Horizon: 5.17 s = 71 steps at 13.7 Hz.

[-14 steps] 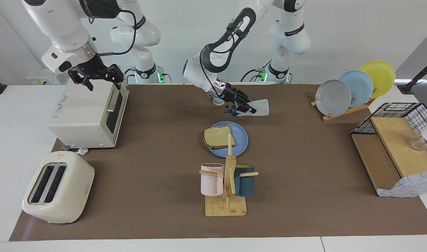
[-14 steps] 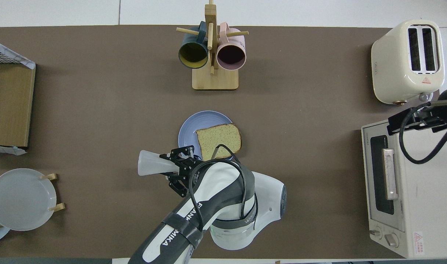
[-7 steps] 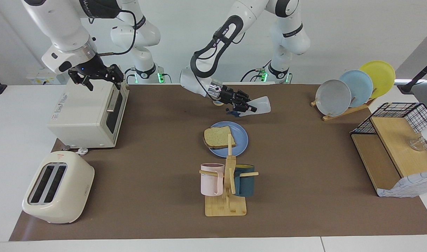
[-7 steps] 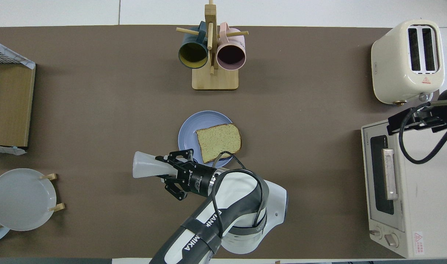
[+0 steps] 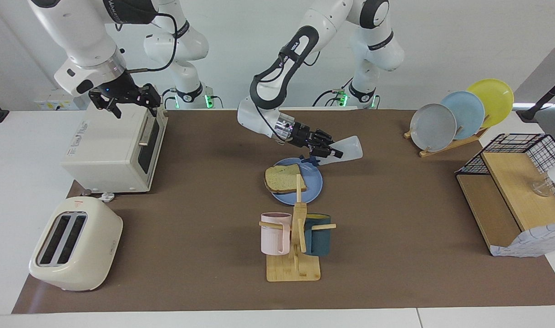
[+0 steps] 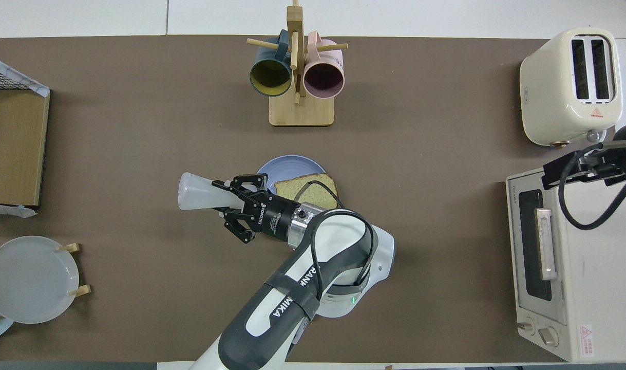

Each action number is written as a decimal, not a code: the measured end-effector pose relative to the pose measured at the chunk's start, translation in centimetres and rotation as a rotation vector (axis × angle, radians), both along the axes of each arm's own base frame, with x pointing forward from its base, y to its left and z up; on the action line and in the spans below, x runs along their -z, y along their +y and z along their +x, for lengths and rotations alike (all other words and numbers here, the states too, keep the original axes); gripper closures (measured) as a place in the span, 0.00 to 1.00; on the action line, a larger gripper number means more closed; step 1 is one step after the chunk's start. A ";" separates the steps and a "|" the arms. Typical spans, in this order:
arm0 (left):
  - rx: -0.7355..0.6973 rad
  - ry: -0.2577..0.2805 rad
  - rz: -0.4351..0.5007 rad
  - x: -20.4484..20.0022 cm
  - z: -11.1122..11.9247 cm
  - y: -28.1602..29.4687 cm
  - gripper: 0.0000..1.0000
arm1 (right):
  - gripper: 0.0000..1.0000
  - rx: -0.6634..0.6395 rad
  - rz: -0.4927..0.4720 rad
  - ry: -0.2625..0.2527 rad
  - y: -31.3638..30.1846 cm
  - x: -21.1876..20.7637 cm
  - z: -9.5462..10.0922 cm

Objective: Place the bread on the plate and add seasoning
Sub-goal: 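Shake the inverted bottle over the bread with the left gripper, then carry the bottle back beside the mug rack with the left gripper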

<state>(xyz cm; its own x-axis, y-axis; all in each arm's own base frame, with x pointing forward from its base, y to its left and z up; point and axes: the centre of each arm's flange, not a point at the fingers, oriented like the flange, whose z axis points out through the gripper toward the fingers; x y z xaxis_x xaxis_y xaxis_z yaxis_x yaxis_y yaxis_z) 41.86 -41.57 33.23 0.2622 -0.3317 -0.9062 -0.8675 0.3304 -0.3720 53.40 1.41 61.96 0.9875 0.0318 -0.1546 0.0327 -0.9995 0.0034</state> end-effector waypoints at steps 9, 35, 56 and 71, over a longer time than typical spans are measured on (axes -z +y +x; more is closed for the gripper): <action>0.082 0.014 0.006 0.3 -4.9 -3.9 0.57 | 0.00 0.000 0.000 0.000 0.0 0.0 0.0; 0.098 -0.007 0.062 4.9 3.5 0.6 0.57 | 0.00 0.000 0.000 0.001 0.0 0.0 0.0; -0.240 -0.040 -0.686 -9.4 13.9 10.5 0.57 | 0.00 0.000 0.000 0.001 0.0 0.0 0.0; -0.697 -0.781 -1.759 -8.3 22.2 24.0 0.57 | 0.00 0.000 0.000 0.001 0.0 0.0 0.0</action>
